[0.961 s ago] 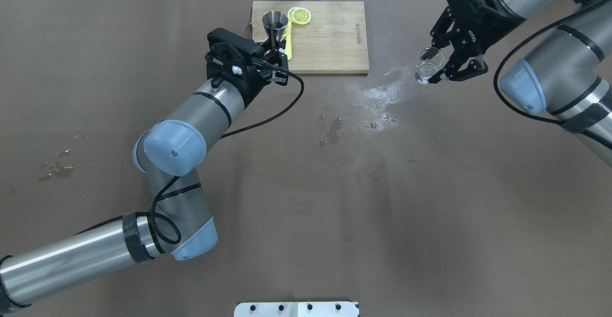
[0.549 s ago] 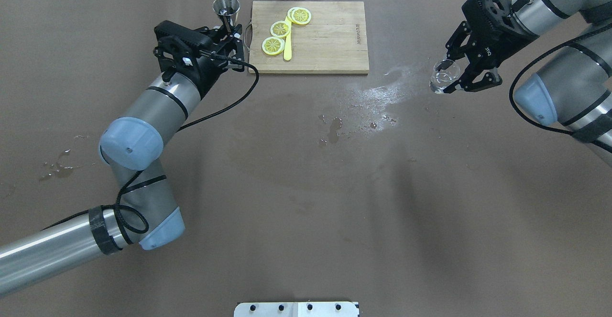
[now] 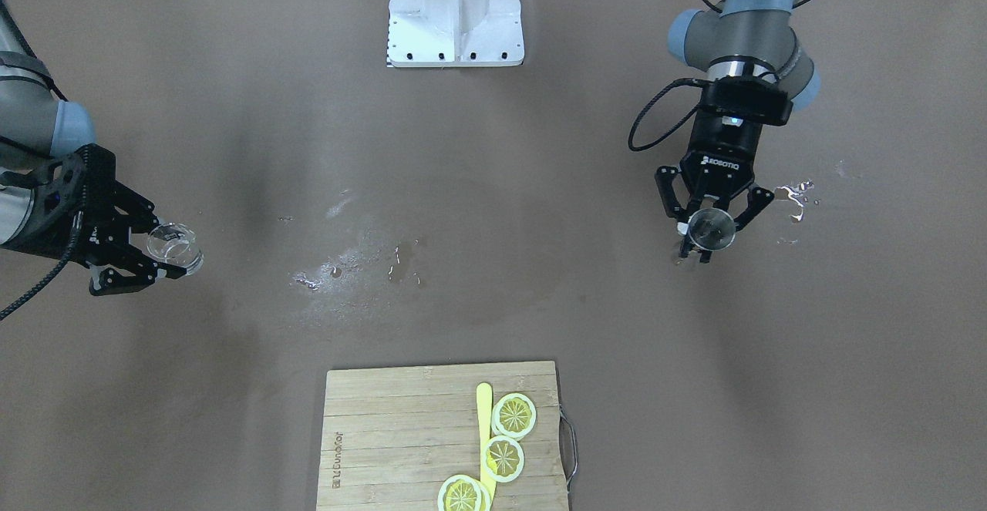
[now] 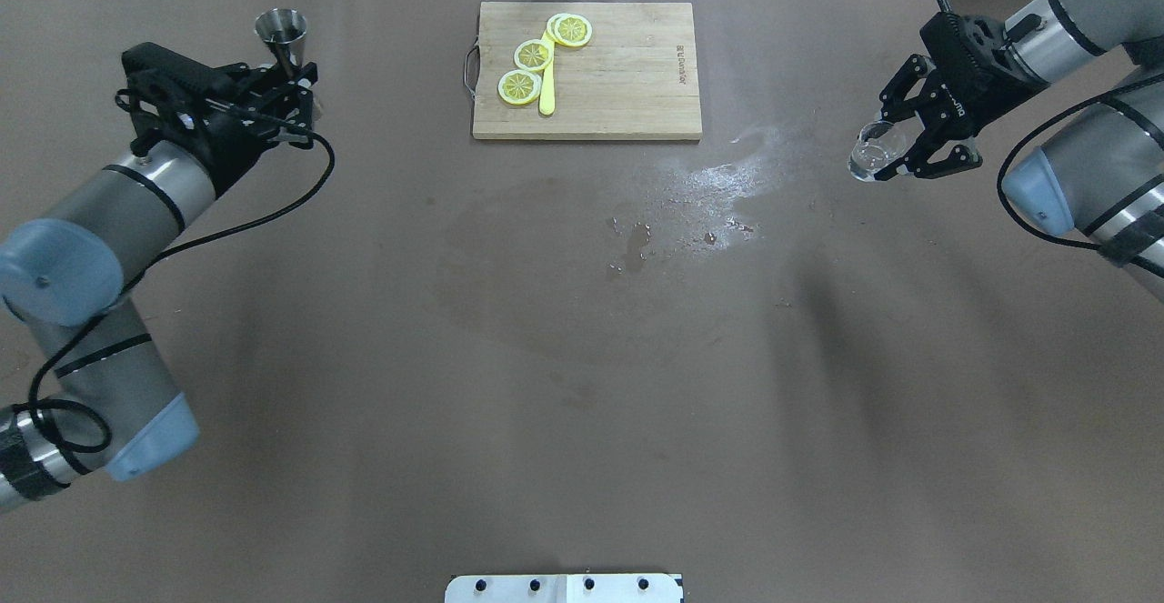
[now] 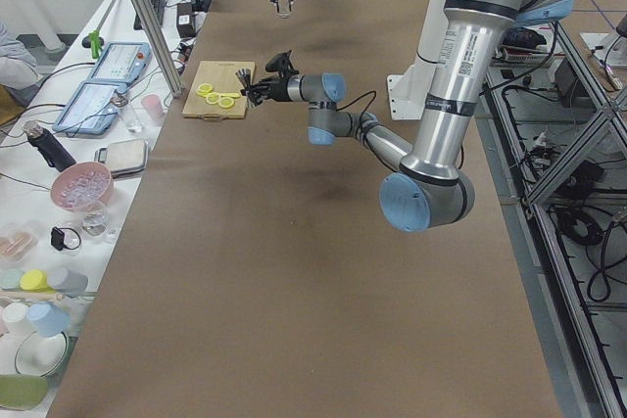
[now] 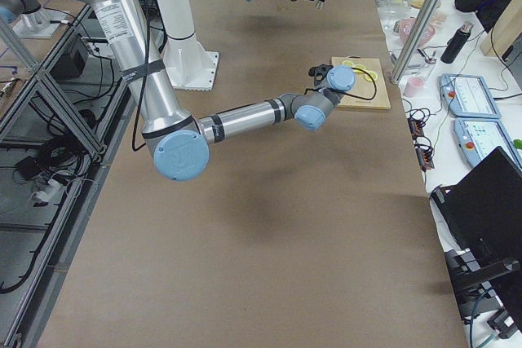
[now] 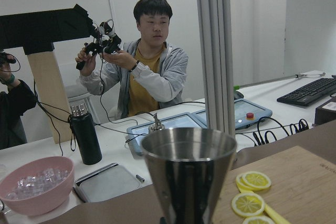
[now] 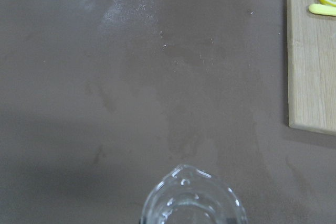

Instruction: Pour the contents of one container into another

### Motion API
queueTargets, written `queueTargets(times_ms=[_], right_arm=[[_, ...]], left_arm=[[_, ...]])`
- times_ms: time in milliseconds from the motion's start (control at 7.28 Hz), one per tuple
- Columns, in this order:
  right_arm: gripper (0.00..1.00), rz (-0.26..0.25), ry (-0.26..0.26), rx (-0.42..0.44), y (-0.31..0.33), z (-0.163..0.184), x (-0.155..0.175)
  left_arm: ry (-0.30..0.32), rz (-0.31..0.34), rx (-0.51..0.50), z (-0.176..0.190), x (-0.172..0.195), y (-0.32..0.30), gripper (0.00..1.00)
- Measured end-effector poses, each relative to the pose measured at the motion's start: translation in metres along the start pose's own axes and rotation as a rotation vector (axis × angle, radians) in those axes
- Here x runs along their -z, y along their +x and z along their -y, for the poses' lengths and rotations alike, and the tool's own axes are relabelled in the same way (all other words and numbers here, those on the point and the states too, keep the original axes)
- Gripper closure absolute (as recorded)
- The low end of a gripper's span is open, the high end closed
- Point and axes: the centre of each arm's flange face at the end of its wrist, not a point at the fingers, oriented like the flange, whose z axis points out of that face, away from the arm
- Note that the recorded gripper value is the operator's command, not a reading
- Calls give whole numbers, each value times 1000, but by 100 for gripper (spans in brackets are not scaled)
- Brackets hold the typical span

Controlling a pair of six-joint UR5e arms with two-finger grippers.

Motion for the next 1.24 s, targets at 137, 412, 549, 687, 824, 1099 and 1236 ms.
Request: queueTargets(times_ms=[137, 412, 549, 687, 824, 1099, 1236], right_arm=[[100, -1, 6, 6, 1, -16, -5], [100, -6, 11, 21, 5, -46, -17], [100, -9, 16, 31, 8, -57, -22], [100, -9, 21, 40, 9, -65, -26], [100, -10, 27, 51, 8, -73, -30], [100, -14, 37, 74, 5, -88, -37], [100, -16, 41, 87, 1, -97, -42]], left_arm=[[-29, 10, -11, -8, 14, -26, 100], [-68, 84, -34, -32, 44, -90, 100], [-62, 135, -38, -44, 60, -120, 100], [-23, 213, -43, -56, 72, -145, 100], [32, 291, -26, -68, 80, -163, 100], [106, 378, 67, -92, 96, -179, 100], [132, 407, 117, -106, 102, -177, 100]])
